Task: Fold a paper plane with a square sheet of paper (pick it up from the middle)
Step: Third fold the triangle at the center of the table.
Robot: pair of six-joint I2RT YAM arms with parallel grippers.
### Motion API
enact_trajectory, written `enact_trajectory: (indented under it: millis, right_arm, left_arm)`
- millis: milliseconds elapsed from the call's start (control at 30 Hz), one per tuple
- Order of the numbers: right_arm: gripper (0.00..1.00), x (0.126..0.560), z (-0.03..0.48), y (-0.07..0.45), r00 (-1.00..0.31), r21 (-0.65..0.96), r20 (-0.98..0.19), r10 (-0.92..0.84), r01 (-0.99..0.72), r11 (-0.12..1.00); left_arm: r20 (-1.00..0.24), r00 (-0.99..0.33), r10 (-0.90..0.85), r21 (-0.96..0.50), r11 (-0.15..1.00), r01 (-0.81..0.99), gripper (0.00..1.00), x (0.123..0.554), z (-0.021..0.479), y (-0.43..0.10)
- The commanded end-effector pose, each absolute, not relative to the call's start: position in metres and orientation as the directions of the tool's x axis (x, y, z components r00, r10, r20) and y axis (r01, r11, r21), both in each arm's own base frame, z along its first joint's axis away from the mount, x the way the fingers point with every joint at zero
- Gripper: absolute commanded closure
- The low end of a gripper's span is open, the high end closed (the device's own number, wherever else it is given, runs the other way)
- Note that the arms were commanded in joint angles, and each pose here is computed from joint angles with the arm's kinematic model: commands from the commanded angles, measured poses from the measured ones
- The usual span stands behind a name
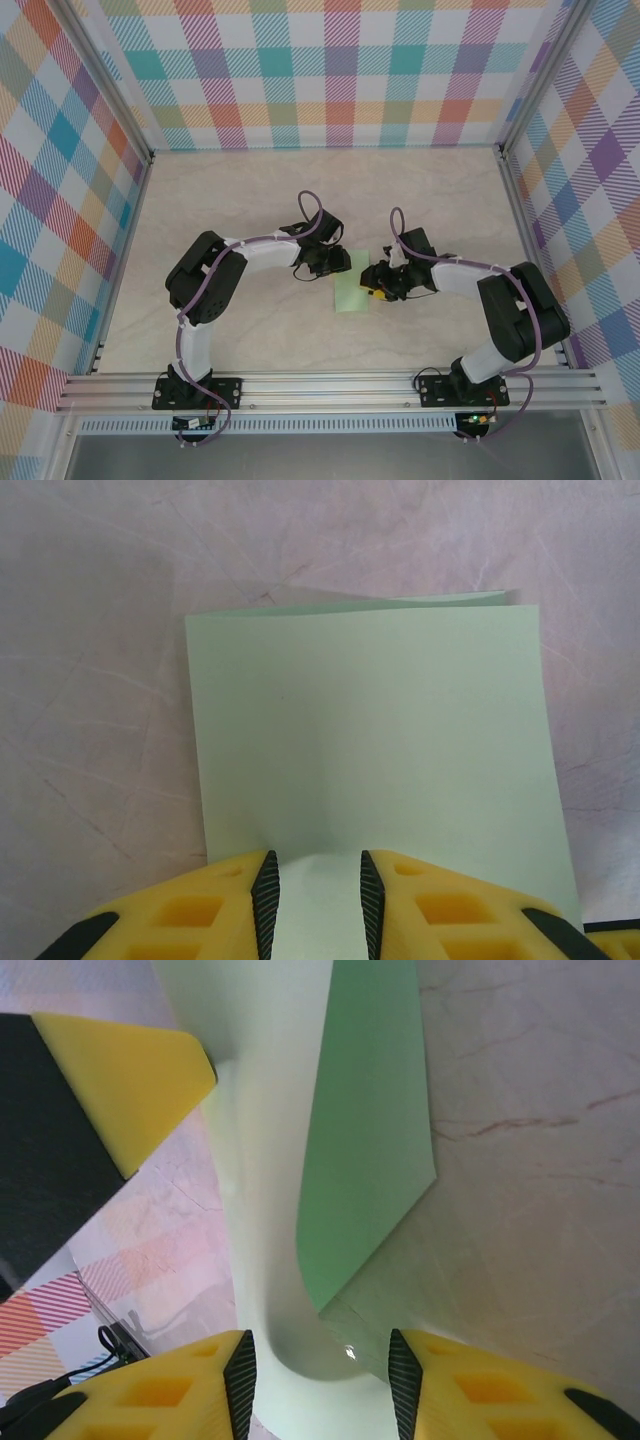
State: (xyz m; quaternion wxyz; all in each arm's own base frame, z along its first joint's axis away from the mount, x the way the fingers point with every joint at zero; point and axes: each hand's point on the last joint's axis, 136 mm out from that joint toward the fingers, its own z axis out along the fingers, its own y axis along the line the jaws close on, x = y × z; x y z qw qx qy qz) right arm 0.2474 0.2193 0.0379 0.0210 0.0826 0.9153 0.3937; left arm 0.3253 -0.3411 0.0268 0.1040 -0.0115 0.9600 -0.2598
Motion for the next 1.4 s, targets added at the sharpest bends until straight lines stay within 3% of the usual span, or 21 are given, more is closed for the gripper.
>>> enact_trajectory:
  millis: [0,200,300,433,533,633,833,1100,1233,1367]
  right_arm:
    - [0.57,0.261,0.046,0.227,-0.989,0.747,-0.025,0.144,0.077,0.660]
    - [0.53,0.272,0.044,0.219,-0.987,0.719,-0.043,0.154,0.076,0.690]
    - [0.54,0.274,0.048,0.222,-0.989,0.756,-0.033,0.144,0.069,0.651]
    - [0.60,0.274,0.043,0.222,-0.991,0.748,-0.013,0.135,0.080,0.658]
    - [0.72,0.275,0.035,0.219,-0.989,0.744,0.017,0.145,0.109,0.659]
    - [0.81,0.276,0.035,0.222,-0.989,0.759,0.042,0.144,0.126,0.638]
    - [0.89,0.275,0.040,0.224,-0.986,0.770,0.069,0.152,0.150,0.620]
    - [0.88,0.275,0.045,0.226,-0.982,0.771,0.103,0.156,0.178,0.612]
    - [0.88,0.274,0.047,0.226,-0.982,0.768,0.108,0.156,0.183,0.613]
    - [0.87,0.274,0.047,0.226,-0.981,0.767,0.112,0.158,0.187,0.614]
  left_arm:
    - [-0.185,-0.982,-0.043,-0.464,0.885,0.048,0.69,0.318,0.018,-0.337]
    - [-0.184,-0.982,-0.041,-0.458,0.888,0.049,0.69,0.317,0.016,-0.335]
    - [-0.165,-0.986,-0.038,-0.438,0.898,0.039,0.69,0.312,0.013,-0.330]
    - [-0.174,-0.984,-0.033,-0.449,0.892,0.049,0.68,0.313,0.018,-0.332]
    - [-0.203,-0.979,-0.003,-0.457,0.885,0.092,0.66,0.314,0.029,-0.334]
    - [-0.256,-0.966,0.045,-0.472,0.866,0.165,0.60,0.310,0.049,-0.333]
    - [-0.409,-0.907,0.097,-0.483,0.820,0.306,0.43,0.295,0.098,-0.330]
    - [-0.533,-0.723,0.439,-0.167,0.783,0.599,0.32,0.231,0.098,-0.345]
    - [-0.544,-0.618,0.568,0.034,0.750,0.660,0.32,0.215,0.086,-0.353]
    - [-0.555,-0.559,0.616,0.101,0.717,0.690,0.31,0.205,0.080,-0.364]
